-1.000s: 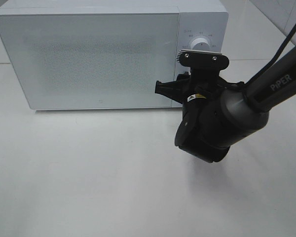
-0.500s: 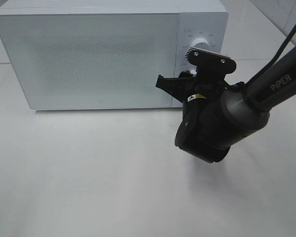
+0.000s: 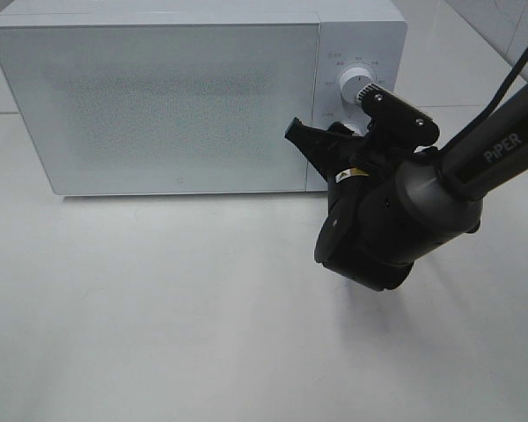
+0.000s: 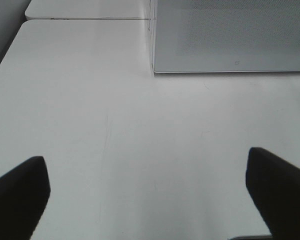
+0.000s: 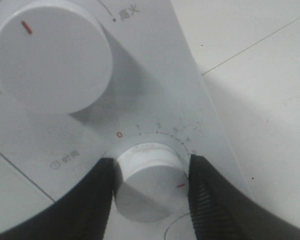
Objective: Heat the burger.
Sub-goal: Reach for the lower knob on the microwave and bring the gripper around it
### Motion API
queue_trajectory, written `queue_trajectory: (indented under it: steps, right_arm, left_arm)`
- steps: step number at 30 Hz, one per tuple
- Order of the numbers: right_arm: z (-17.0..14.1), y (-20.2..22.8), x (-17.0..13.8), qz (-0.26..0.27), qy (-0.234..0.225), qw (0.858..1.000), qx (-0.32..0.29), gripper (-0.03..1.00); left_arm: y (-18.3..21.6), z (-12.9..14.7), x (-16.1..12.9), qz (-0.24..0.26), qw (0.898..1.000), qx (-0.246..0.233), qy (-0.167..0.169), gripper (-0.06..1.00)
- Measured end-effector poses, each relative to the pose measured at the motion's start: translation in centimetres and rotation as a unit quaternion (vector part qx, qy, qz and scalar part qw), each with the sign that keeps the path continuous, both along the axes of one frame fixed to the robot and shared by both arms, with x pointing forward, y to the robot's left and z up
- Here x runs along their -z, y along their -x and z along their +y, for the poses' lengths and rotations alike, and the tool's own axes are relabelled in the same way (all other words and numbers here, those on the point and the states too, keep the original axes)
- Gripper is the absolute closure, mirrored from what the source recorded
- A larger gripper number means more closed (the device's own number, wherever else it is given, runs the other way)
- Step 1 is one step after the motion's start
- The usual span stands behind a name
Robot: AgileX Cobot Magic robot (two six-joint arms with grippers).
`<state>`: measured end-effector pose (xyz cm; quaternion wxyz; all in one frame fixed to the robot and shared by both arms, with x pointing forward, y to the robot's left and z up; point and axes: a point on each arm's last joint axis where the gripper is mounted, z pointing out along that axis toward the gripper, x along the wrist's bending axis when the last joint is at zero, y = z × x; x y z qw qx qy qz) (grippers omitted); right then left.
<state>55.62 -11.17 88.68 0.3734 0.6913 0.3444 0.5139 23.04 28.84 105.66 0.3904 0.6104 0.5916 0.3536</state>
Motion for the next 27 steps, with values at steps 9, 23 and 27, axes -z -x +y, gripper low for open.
queue_trajectory:
  steps: [9, 23, 27]
  right_arm:
    - [-0.03, -0.02, 0.0, -0.018, -0.101, 0.995, 0.018, 0.52]
    - [-0.12, 0.06, 0.18, -0.041, -0.244, 0.968, 0.042, 0.52]
    - [-0.12, 0.07, 0.19, -0.046, -0.271, 0.96, 0.047, 0.52]
  left_arm:
    - [0.0, 0.0, 0.0, 0.0, 1.0, 0.0, 0.0, -0.04]
    - [0.0, 0.0, 0.0, 0.0, 1.0, 0.0, 0.0, -0.04]
    - [0.0, 0.0, 0.0, 0.0, 1.0, 0.0, 0.0, -0.04]
